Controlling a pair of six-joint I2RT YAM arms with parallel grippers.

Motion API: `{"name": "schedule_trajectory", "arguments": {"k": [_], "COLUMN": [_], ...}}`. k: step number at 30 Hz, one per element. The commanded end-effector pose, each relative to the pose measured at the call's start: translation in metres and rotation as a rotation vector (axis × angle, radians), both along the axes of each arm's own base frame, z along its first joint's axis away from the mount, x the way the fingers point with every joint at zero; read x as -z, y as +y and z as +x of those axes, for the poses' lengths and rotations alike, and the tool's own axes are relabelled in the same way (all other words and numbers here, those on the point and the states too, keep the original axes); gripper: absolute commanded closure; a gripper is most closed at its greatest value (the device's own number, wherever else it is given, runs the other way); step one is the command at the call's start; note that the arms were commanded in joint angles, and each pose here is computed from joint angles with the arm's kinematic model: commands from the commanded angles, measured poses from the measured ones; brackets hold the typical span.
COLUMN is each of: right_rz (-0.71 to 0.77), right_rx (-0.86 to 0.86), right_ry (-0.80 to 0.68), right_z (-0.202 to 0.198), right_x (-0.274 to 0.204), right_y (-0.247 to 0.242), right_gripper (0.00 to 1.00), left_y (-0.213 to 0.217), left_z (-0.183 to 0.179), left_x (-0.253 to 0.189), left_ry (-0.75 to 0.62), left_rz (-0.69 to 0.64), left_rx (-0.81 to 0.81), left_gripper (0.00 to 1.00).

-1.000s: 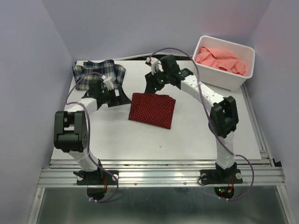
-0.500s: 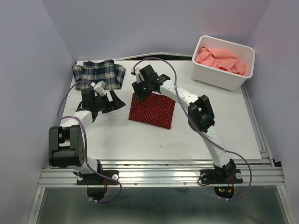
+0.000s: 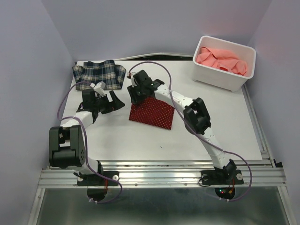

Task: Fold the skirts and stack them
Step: Neatly place the folded skirt to the corner

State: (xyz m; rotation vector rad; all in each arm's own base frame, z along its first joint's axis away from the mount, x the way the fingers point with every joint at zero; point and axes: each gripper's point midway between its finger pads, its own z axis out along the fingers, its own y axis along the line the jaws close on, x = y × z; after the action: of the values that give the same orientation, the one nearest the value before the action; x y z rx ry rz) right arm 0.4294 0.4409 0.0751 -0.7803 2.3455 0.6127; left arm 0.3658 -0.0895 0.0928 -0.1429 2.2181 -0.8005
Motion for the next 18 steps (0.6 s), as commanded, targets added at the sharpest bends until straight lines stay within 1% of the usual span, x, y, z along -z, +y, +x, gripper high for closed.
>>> {"name": "schedule_trajectory", "arguments": {"k": [1, 6, 10, 12, 14, 15, 18], "right_rz": [0.028, -0.014, -0.048, -0.069, -0.077, -0.076, -0.014], "right_rx": [0.045, 0.088, 0.094, 0.095, 0.098, 0.096, 0.058], "right_ry": [-0.08, -0.075, -0.069, -0.059, -0.048, -0.04, -0.018], "right_z": [0.008, 0.011, 0.013, 0.012, 0.01, 0.008, 0.0], "right_x": [-0.008, 0.018, 0.04, 0.05, 0.055, 0.055, 0.034], "right_y": [0.026, 0.025, 0.022, 0.019, 0.017, 0.017, 0.027], "right_gripper": [0.54, 0.51, 0.52, 0.61, 0.74, 0.86, 0.99], "left_y": [0.003, 0.007, 0.005, 0.003, -0.002, -0.004, -0.016], "left_z": [0.003, 0.005, 0.001, -0.004, -0.006, -0.007, -0.014], "left_x": [0.001, 0.007, 0.014, 0.018, 0.017, 0.017, 0.024], "left_ry": [-0.022, -0.015, 0.003, 0.014, 0.004, 0.002, 0.005], "left_rz": [0.011, 0.035, 0.023, 0.007, -0.017, -0.032, -0.102], "left_rx": [-0.011, -0.027, -0.022, -0.02, -0.001, 0.007, 0.055], "left_gripper": [0.02, 0.01, 0.01, 0.01, 0.01, 0.01, 0.03]}}
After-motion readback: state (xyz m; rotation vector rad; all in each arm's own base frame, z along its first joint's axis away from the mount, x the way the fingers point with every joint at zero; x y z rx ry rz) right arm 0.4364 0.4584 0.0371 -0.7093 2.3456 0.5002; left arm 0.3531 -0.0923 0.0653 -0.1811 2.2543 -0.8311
